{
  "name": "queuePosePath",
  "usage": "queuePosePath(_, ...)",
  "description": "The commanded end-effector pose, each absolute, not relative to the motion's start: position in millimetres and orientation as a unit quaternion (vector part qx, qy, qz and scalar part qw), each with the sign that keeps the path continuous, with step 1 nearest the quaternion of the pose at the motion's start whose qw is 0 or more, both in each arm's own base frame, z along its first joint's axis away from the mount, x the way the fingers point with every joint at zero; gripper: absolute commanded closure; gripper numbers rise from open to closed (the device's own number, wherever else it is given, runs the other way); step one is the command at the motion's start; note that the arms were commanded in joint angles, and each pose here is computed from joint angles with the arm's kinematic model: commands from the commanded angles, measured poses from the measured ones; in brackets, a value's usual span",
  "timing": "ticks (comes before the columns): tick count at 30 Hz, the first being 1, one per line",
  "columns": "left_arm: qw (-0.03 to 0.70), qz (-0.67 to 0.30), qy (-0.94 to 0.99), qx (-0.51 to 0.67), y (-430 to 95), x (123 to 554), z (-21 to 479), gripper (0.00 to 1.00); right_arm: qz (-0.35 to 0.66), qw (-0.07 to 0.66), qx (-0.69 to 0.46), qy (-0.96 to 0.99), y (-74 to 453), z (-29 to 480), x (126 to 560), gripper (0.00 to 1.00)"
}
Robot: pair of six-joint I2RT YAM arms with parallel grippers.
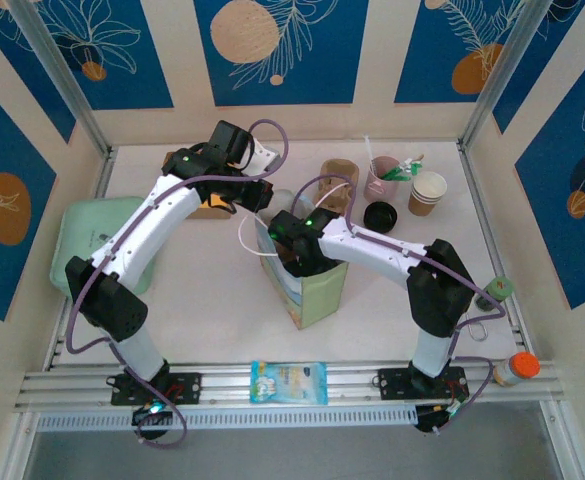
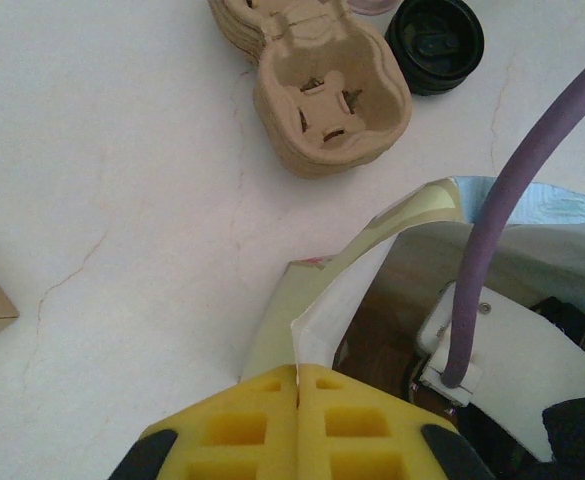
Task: Pack the takeout coffee
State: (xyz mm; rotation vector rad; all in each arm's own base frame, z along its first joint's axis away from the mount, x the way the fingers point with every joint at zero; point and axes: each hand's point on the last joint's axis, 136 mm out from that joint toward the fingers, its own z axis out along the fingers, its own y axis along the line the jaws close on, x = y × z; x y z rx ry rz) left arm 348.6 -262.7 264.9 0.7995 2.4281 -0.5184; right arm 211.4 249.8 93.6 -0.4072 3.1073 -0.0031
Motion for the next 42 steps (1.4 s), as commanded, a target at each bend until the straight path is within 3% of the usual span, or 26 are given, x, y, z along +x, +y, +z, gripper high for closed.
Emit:
queuePosePath(1, 0.282, -0.187, 0.891, 0.301, -258.1, 343.2, 278.7, 1.00, -0.013, -0.024, -0.114, 0.993, 242.4, 85.5, 203.1, 0.51)
queuePosePath(42, 0.289, -0.188, 0.890, 0.299, -257.4, 343.1, 282.3, 1.00, -0.017, -0.033, -0.105, 0.994, 240.0, 67.9, 205.0, 0.51)
